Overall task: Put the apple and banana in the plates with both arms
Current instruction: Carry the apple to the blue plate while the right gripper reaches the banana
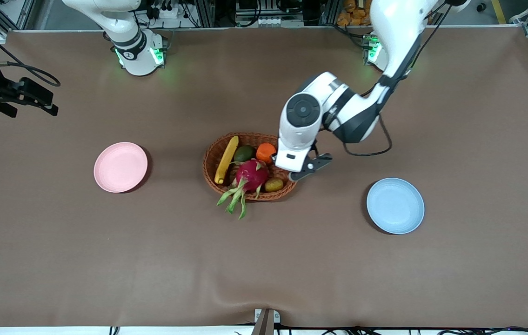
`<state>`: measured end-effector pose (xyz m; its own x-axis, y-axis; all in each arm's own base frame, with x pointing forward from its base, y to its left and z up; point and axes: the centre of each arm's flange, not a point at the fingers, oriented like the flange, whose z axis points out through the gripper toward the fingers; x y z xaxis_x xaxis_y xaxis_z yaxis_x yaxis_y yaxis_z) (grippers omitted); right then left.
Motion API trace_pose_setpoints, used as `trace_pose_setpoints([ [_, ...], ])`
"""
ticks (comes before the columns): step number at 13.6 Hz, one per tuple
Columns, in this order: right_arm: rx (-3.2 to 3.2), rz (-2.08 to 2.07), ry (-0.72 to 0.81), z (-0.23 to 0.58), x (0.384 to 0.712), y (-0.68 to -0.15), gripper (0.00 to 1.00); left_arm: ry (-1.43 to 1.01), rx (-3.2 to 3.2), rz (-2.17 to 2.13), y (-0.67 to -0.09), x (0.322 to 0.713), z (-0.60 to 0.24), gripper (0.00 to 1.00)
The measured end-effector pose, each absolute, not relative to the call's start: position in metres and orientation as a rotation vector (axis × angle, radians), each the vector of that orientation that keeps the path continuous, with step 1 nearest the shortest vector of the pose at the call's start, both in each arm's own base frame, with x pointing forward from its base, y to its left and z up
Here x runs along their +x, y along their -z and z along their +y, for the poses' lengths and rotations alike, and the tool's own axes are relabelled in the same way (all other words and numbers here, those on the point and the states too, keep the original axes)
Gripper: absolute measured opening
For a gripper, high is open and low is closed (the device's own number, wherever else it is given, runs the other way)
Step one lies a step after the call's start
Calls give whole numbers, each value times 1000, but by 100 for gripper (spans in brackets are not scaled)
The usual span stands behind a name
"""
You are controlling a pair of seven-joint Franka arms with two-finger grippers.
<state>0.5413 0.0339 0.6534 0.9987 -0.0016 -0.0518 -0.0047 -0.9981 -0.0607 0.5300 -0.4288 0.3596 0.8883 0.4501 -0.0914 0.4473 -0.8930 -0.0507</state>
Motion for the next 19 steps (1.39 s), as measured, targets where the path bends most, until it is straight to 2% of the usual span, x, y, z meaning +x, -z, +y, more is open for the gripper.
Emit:
trace_pose_setpoints([
  [5, -3068, -18, -243, 41, 558, -611, 100, -217, -3046, -521, -419, 576, -317, 70],
  [9, -3073, 6, -273, 131, 568, -577, 100, -322, -3050, -391, -431, 605, -216, 70],
  [13, -3061, 40, -321, 241, 564, -520, 100, -397, -3060, -339, -414, 619, -140, 70],
  [19, -3052, -6, -327, 318, 543, -405, 100, -364, -3049, -325, -352, 625, -69, 70],
])
